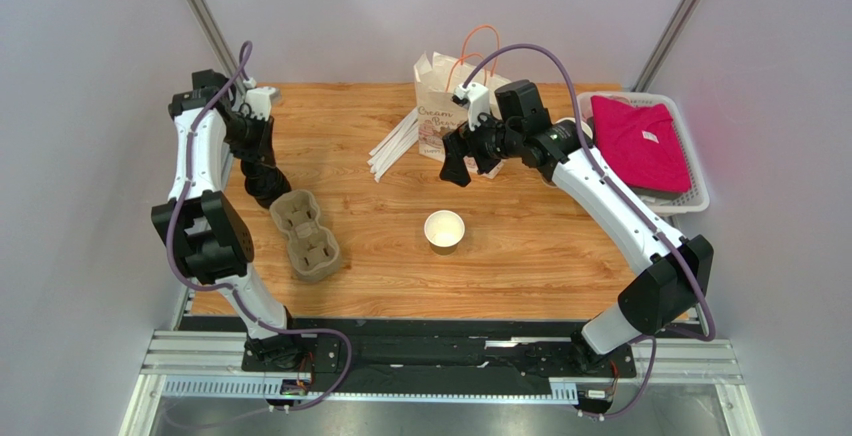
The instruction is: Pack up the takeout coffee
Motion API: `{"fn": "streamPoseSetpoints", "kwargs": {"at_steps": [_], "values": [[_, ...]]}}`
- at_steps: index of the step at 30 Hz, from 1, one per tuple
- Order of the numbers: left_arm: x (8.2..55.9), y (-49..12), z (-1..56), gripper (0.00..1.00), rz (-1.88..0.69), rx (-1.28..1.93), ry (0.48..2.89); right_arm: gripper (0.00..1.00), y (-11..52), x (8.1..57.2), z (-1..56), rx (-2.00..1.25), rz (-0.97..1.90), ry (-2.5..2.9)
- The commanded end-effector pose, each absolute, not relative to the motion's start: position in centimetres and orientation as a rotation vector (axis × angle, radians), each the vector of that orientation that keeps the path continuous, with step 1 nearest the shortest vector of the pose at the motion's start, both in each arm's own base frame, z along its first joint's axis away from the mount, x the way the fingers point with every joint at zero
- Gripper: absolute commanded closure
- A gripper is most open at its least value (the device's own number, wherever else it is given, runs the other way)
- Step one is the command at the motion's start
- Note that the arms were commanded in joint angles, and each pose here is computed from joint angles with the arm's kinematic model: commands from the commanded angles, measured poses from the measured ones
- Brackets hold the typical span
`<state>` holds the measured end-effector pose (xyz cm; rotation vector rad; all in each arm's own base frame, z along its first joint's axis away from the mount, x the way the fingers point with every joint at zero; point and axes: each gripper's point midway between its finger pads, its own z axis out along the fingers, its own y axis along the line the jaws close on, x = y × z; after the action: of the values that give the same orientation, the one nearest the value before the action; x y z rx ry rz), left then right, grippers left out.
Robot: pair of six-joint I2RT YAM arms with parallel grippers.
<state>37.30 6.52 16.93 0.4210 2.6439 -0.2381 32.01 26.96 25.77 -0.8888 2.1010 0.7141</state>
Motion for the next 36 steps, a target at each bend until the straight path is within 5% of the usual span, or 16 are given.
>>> {"fn": "streamPoseSetpoints", "kwargs": {"at_steps": [1, 5, 11, 13, 22, 36], "values": [[36.0, 0.5, 26.5, 1.00, -0.561, 0.466, 2.378, 0.06, 27.2, 32.5, 29.6, -0.897, 0.712, 1.983], [32.9, -8.9, 36.4, 1.00, -1.233, 0.456, 1.999, 0.06, 27.1, 32.5, 31.2, -0.886, 0.703, 1.937], [26.1, -17.0, 43.9, 1.00, -1.658, 0.593, 1.779, 0.07, 27.1, 30.8, 37.8, -0.829, 0.782, 1.771], [25.9, -17.8, 45.6, 1.00, -1.539, 0.713, 1.547, 0.07, 27.2, 30.2, 39.9, -0.798, 0.822, 1.707], [19.8, -21.3, 50.2, 1.00, -1.568, 1.025, 1.354, 0.19, 26.6, 25.9, 47.5, -0.699, 0.986, 1.412], [19.5, -23.1, 51.9, 1.00, -1.587, 1.103, 1.259, 0.38, 30.0, 25.6, 50.0, -0.546, 1.419, 1.425]]}}
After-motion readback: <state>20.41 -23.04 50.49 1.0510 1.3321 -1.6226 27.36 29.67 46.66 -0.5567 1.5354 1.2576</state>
